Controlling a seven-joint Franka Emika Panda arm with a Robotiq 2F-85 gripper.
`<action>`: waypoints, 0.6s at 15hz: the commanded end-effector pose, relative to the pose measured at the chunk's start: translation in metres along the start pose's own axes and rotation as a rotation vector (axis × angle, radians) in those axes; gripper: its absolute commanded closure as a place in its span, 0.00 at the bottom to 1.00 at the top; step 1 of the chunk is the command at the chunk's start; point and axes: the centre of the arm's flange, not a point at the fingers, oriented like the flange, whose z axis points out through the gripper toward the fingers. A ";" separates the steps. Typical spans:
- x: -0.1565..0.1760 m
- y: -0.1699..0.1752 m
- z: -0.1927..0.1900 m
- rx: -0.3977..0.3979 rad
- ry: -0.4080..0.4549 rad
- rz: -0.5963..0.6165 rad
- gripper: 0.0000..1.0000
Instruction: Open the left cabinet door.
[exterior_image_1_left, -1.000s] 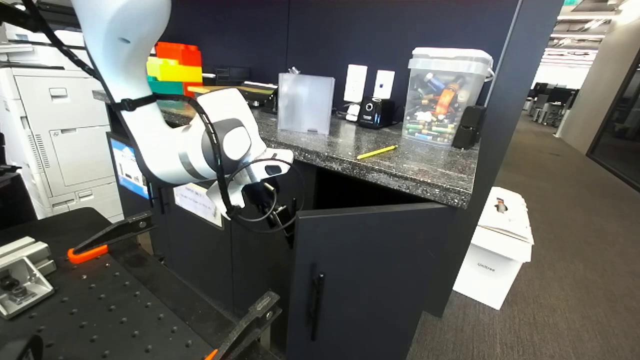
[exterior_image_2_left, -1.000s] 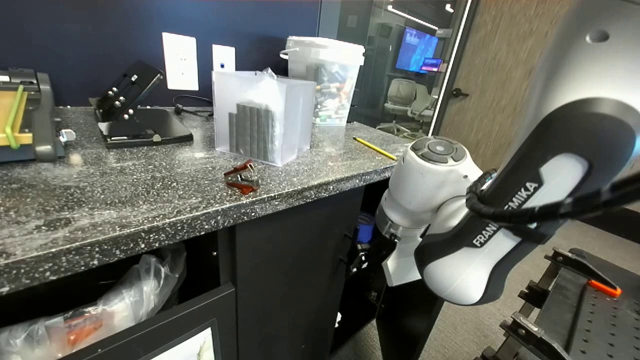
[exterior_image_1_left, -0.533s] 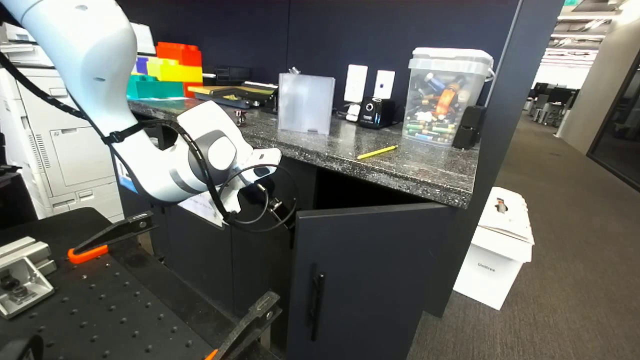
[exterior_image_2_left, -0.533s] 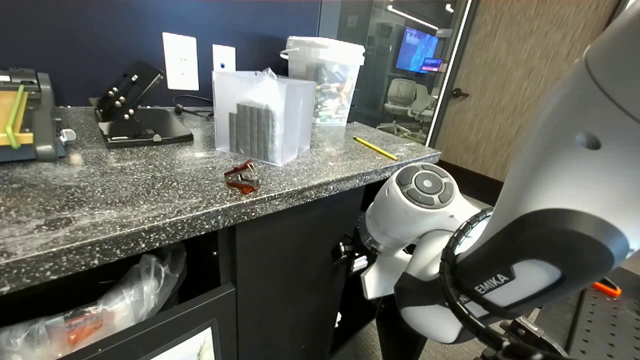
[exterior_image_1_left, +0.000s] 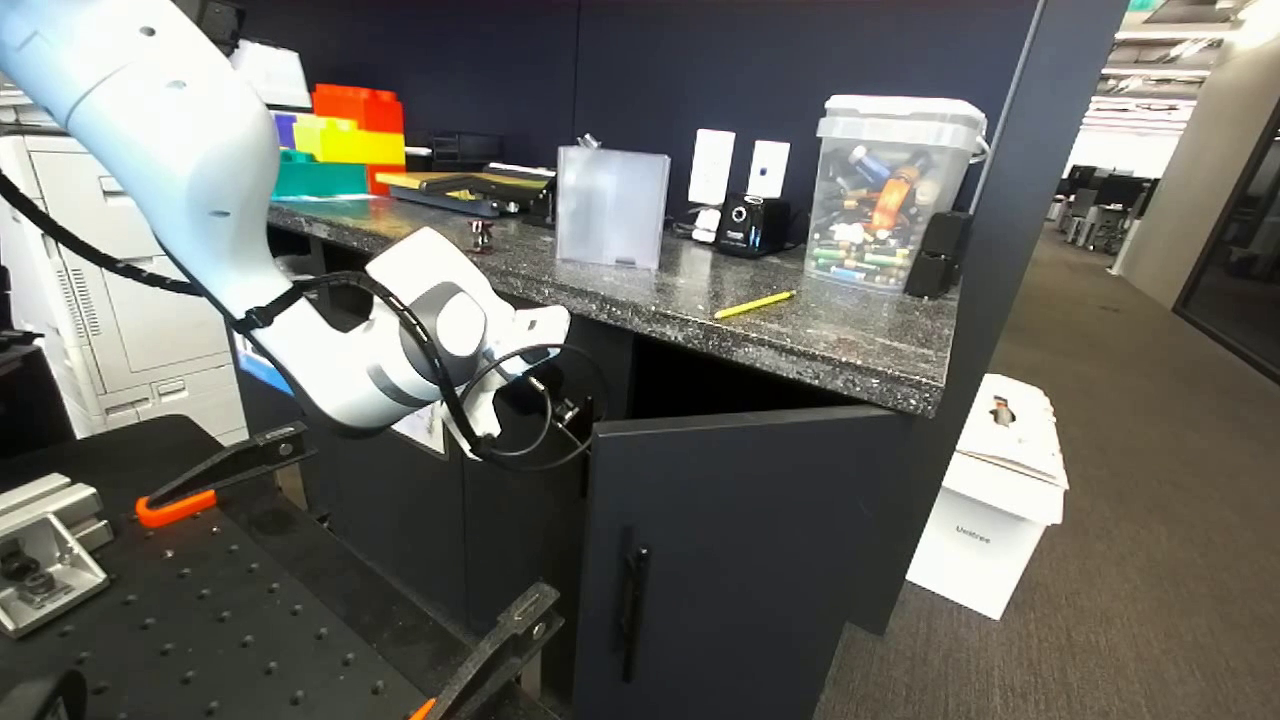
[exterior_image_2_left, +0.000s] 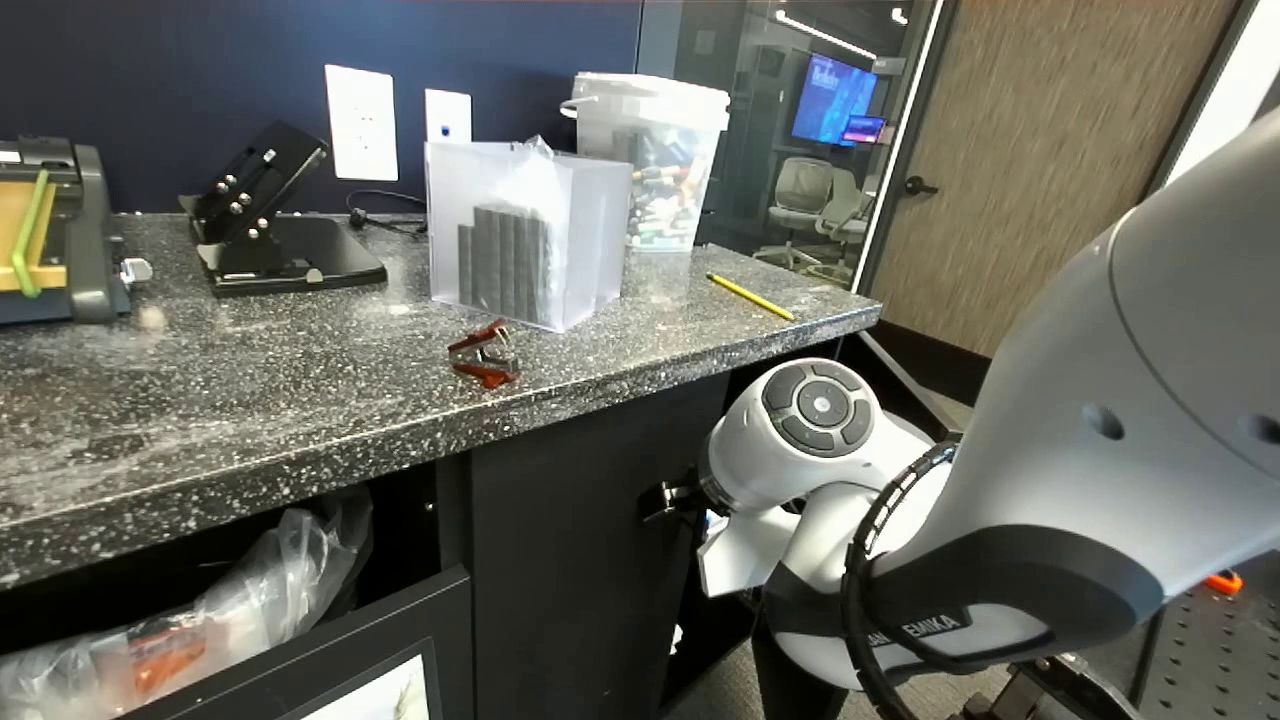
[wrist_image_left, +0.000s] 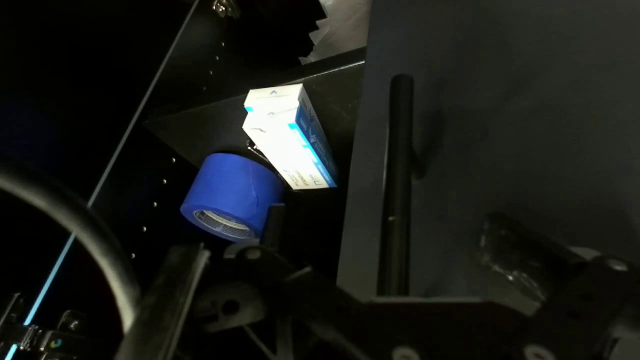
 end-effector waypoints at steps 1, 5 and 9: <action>0.003 -0.016 0.005 0.004 0.025 0.018 0.34; 0.012 -0.014 -0.015 0.050 -0.027 0.019 0.66; 0.025 -0.001 -0.017 0.072 -0.100 0.052 0.94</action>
